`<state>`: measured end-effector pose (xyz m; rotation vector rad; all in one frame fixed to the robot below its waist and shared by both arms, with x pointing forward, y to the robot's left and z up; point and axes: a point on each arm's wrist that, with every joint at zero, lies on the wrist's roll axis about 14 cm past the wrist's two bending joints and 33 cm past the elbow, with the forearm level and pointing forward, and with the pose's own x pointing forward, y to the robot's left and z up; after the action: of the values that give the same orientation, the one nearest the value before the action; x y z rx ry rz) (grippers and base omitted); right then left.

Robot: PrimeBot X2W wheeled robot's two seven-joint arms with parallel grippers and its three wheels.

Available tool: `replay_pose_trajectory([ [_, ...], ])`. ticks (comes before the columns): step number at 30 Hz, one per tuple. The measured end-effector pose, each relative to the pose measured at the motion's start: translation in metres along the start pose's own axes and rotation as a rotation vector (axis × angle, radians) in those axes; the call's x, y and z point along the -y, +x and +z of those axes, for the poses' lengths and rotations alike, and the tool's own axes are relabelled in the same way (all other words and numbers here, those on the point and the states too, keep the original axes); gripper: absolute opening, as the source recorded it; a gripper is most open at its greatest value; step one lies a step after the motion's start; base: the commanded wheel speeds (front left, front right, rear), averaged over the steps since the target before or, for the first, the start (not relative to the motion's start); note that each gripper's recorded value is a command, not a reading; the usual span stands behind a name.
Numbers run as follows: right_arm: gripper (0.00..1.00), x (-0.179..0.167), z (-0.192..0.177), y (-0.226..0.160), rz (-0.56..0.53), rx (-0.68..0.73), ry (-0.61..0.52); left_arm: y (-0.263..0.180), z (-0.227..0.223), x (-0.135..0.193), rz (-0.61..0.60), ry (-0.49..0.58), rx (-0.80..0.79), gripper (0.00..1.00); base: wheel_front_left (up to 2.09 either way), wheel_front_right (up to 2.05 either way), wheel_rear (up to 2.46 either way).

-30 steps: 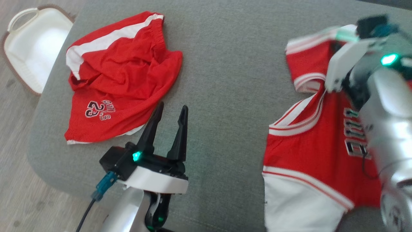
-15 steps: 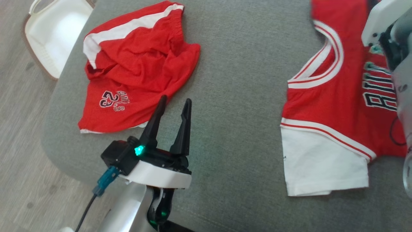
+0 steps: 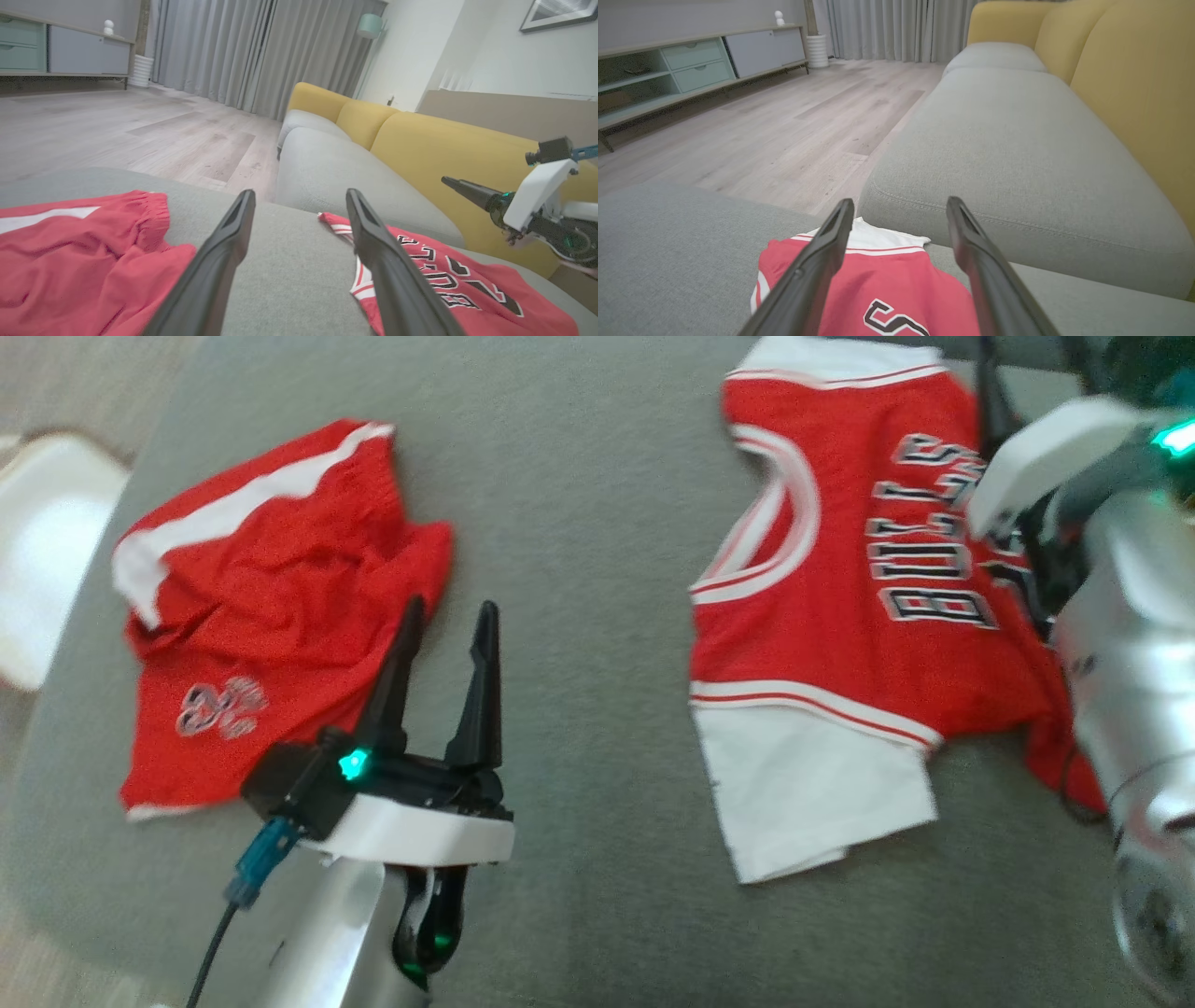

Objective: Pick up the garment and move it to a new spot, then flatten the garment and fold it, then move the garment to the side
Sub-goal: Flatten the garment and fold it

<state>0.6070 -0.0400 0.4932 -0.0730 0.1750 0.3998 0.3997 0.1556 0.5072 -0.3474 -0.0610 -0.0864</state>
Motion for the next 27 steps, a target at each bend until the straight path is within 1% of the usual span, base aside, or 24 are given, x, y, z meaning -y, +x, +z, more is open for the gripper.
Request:
replay_pose_trajectory([
  [3,1.0,0.012,0.002,-0.027,-0.026,0.044,-0.006,0.002,0.0,0.013,-0.04,-0.006,0.007,1.0,0.0,0.0,0.0],
  [7,1.0,0.031,0.004,-0.069,-0.078,0.106,0.013,0.002,-0.002,0.03,-0.086,-0.019,0.006,1.0,0.0,0.0,0.0],
  [10,1.0,0.046,-0.002,-0.106,-0.133,0.141,0.046,0.003,-0.002,0.044,-0.125,-0.032,0.01,1.0,0.0,0.0,0.0],
  [14,1.0,0.071,-0.012,-0.165,-0.242,0.199,0.077,0.004,-0.003,0.065,-0.185,-0.044,0.009,1.0,0.0,0.0,0.0],
  [16,1.0,0.08,-0.024,-0.194,-0.307,0.21,0.103,0.002,-0.006,0.074,-0.209,-0.047,-0.001,1.0,0.0,0.0,0.0],
  [19,1.0,0.078,-0.045,-0.231,-0.376,0.203,0.131,-0.001,-0.013,0.082,-0.231,-0.051,-0.021,1.0,0.0,0.0,0.0],
  [22,1.0,0.073,-0.061,-0.259,-0.421,0.187,0.152,-0.005,-0.019,0.087,-0.246,-0.057,-0.04,1.0,0.0,0.0,0.0],
  [24,1.0,0.073,-0.067,-0.27,-0.442,0.18,0.155,-0.007,-0.022,0.09,-0.251,-0.059,-0.051,1.0,0.0,0.0,0.0],
  [27,1.0,0.074,-0.063,-0.274,-0.45,0.193,0.152,-0.008,-0.025,0.091,-0.255,-0.061,-0.059,1.0,0.0,0.0,0.0],
])
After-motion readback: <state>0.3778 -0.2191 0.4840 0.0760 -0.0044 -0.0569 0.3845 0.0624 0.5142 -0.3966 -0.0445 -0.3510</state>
